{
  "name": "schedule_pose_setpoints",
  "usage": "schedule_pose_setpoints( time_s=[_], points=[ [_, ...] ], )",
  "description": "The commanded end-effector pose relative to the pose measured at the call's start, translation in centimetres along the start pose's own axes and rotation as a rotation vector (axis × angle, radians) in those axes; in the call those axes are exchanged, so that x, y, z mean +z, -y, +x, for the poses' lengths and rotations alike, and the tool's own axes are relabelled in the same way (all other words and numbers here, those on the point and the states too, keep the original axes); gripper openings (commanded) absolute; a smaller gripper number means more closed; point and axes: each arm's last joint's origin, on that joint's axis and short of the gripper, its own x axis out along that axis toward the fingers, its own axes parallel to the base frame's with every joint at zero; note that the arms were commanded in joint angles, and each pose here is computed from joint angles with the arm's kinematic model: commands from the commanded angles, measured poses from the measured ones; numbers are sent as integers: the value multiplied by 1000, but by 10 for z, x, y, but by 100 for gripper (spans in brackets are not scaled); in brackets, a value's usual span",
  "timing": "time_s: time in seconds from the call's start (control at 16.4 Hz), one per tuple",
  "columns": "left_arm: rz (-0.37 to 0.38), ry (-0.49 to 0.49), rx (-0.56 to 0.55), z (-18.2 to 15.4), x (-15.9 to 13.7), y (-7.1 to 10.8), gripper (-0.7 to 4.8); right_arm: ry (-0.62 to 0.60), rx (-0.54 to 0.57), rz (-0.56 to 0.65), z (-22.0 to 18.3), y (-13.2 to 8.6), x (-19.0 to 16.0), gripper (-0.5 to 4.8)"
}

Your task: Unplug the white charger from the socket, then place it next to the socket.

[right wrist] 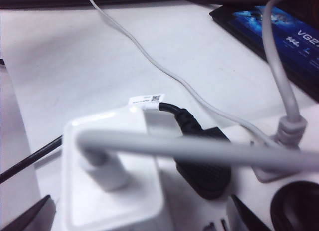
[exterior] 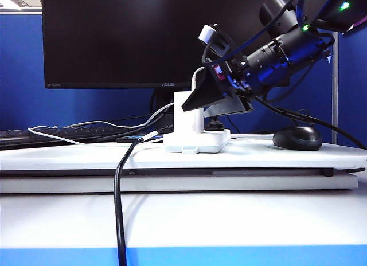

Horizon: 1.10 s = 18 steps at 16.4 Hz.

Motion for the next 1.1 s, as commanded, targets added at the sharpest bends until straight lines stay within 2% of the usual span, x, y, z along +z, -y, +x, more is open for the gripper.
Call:
schedule_pose_setpoints(
  time_s=[0.06,0.31,0.43,0.49,0.55,0.67,0.98,1.1],
  points=[
    [14,14,-6,-1,3,1,-5,56,22,-69,2,-3,8,479],
    [14,14,-6,-1,3,1,-5,58,27,-66,14,1,0,477],
    [14,14,-6,-1,3,1,-5,76,19,-81,14,1,3,377],
    [14,14,-6,-1,3,1,-5,76,19,-81,14,1,3,213],
    [14,14,-6,-1,3,1,-5,76,19,-80,14,1,3,120],
    [14,14,-6,-1,3,1,-5,97,47,-89,14,1,4,121],
    [13,12,-7,0,3,0,-5,182,32,-127,10,1,16,121],
    [9,-4,-34,11,1,-2,-5,186,30,-131,9,1,17,121]
  ],
)
